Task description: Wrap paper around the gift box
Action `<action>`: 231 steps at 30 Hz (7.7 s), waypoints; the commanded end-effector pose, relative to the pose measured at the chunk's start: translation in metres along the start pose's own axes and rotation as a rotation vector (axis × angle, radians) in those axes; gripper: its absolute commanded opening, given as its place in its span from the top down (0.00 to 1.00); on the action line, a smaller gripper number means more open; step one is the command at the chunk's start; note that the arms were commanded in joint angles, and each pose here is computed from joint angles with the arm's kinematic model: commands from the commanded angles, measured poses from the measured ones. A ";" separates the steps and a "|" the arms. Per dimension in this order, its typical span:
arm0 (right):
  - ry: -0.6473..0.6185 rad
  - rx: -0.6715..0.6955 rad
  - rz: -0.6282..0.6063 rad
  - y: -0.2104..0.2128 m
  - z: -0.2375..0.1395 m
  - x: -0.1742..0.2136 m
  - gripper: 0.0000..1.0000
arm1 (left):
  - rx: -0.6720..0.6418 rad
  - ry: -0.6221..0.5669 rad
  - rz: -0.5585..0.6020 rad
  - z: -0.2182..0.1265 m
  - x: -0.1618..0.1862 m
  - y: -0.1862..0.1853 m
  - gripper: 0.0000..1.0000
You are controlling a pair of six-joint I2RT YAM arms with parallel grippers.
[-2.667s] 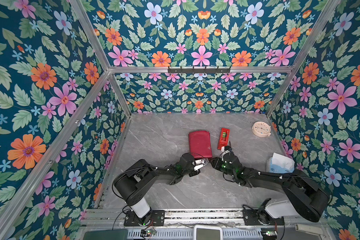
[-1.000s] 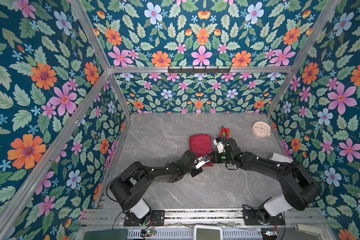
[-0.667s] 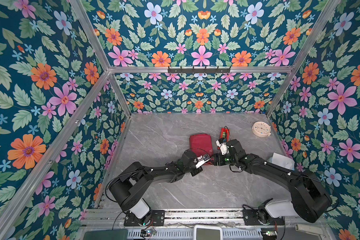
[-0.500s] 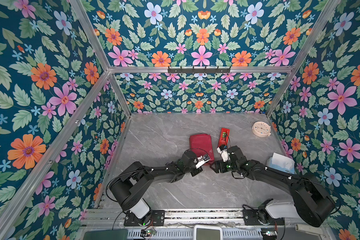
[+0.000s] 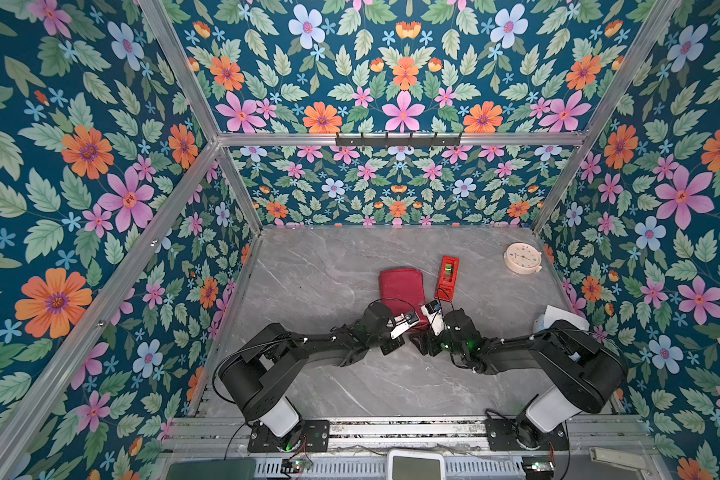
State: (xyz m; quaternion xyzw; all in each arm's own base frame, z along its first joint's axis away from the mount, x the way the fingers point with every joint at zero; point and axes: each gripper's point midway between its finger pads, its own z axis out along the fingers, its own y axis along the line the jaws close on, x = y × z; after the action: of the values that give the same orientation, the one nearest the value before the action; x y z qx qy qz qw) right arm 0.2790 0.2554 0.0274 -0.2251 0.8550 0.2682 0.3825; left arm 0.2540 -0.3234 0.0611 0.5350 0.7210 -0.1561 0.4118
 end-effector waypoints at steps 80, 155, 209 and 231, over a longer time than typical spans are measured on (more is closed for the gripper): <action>-0.105 0.072 0.070 -0.020 0.007 -0.005 0.48 | -0.287 -0.033 0.382 0.000 0.007 0.062 0.15; -0.081 0.042 0.724 -0.085 -0.091 -0.117 0.23 | -0.247 -0.058 0.431 0.006 0.010 0.067 0.29; 0.073 -0.172 1.072 -0.163 -0.005 -0.111 0.80 | -0.249 -0.061 0.424 0.006 0.008 0.068 0.29; -0.084 -0.349 1.081 -0.143 -0.028 -0.162 1.00 | -0.254 -0.058 0.424 0.006 0.009 0.069 0.29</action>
State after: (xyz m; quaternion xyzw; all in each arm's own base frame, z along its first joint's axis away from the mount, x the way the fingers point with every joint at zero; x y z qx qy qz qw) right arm 0.4487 0.1534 0.1098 0.2144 0.7901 0.5460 0.1777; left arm 0.3191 -0.2980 0.0725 0.6088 0.5884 0.0102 0.5321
